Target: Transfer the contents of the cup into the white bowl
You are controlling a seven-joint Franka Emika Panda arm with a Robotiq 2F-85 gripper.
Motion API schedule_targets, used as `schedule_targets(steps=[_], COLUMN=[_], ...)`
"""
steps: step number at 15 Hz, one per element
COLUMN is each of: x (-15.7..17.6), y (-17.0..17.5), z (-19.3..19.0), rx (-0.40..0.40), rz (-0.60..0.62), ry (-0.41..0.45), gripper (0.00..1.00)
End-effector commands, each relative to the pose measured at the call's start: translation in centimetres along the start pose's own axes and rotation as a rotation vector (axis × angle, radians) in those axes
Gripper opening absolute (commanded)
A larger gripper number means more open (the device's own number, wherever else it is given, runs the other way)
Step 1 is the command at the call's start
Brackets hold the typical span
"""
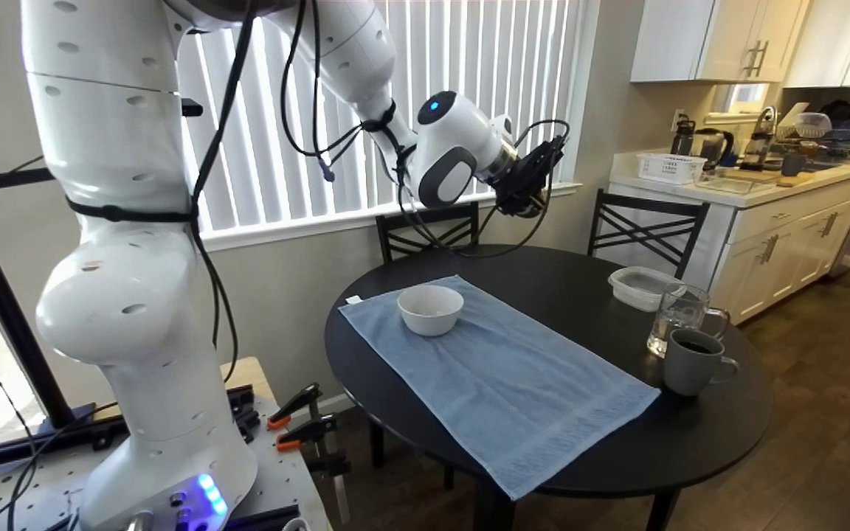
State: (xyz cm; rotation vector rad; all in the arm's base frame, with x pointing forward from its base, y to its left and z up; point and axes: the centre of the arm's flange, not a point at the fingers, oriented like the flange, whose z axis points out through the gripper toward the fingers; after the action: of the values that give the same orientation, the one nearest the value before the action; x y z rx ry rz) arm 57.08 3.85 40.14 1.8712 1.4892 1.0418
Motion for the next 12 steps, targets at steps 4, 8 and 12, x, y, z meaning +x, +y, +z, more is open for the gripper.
schedule_targets(steps=[4,8,12], x=[4.6,4.5,5.3], y=[-3.2,-3.7,-4.4], z=[1.2,1.0,0.4], rx=[0.069,0.076,0.023], rz=[-0.132,-0.182,-0.235], ry=[0.088,0.099,0.103], gripper=[0.02,0.02,0.02])
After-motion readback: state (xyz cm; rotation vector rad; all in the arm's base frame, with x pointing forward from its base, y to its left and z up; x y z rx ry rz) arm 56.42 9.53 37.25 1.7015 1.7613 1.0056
